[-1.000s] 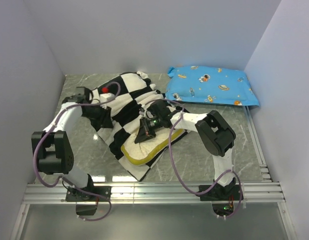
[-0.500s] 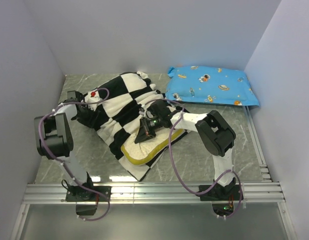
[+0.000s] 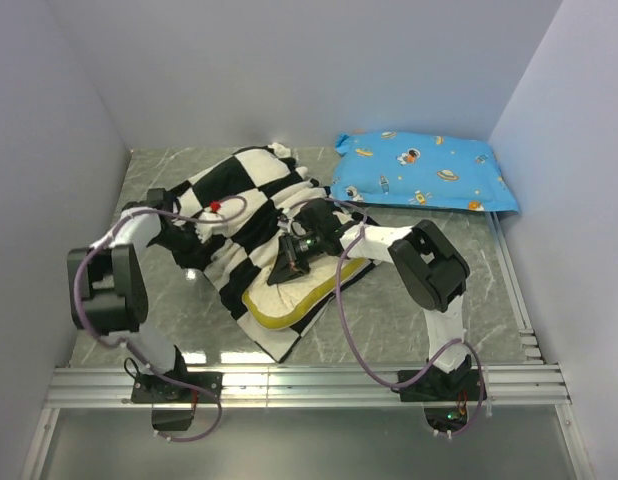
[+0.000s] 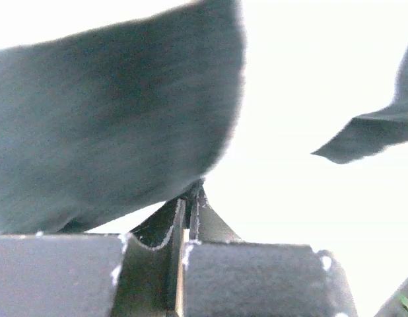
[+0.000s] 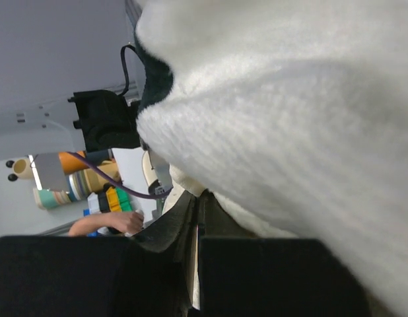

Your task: Put the pillow into the pillowcase

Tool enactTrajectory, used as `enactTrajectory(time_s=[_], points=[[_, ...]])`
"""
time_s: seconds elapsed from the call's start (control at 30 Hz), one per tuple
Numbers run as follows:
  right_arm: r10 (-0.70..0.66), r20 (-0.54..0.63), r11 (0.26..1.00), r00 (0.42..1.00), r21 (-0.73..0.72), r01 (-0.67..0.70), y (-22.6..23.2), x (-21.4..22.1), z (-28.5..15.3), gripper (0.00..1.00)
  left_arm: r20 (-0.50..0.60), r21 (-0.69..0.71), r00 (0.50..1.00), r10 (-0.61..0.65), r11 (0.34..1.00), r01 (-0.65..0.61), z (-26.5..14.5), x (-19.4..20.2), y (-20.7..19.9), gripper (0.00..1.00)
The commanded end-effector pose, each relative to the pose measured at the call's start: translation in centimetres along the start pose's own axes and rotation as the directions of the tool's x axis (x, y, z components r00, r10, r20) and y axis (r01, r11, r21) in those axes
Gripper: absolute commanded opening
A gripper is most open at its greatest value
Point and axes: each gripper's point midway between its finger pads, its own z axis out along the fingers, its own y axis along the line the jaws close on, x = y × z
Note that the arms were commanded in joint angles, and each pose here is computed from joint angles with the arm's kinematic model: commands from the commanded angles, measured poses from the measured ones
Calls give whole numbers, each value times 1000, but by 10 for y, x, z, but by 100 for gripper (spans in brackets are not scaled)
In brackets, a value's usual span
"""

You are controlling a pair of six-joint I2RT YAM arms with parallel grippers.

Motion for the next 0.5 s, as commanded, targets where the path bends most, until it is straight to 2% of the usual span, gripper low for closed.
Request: enactTrajectory(time_s=[0.0,0.1,0.17,0.3,0.47], points=[[-39,62,998,997,-38,41,14,-24,10,0,42,316,991,126,939,-133,-19,-12,-116,0],[-31,100,998,995,-52,36,22,-40,14,0,31,407,977,212,890,-206,-14,-19,-154,0],[-15,125,998,992,-64,23,26,-48,15,0,18,442,980,197,878,-184,-10,-21,-161,0],[23,153,997,988,-71,-13,25,-55,17,0,37,419,990,134,898,-137,2,-36,-145,0],[59,154,998,986,-42,-53,10,-47,19,0,139,387,983,116,908,-162,10,-69,-132,0]])
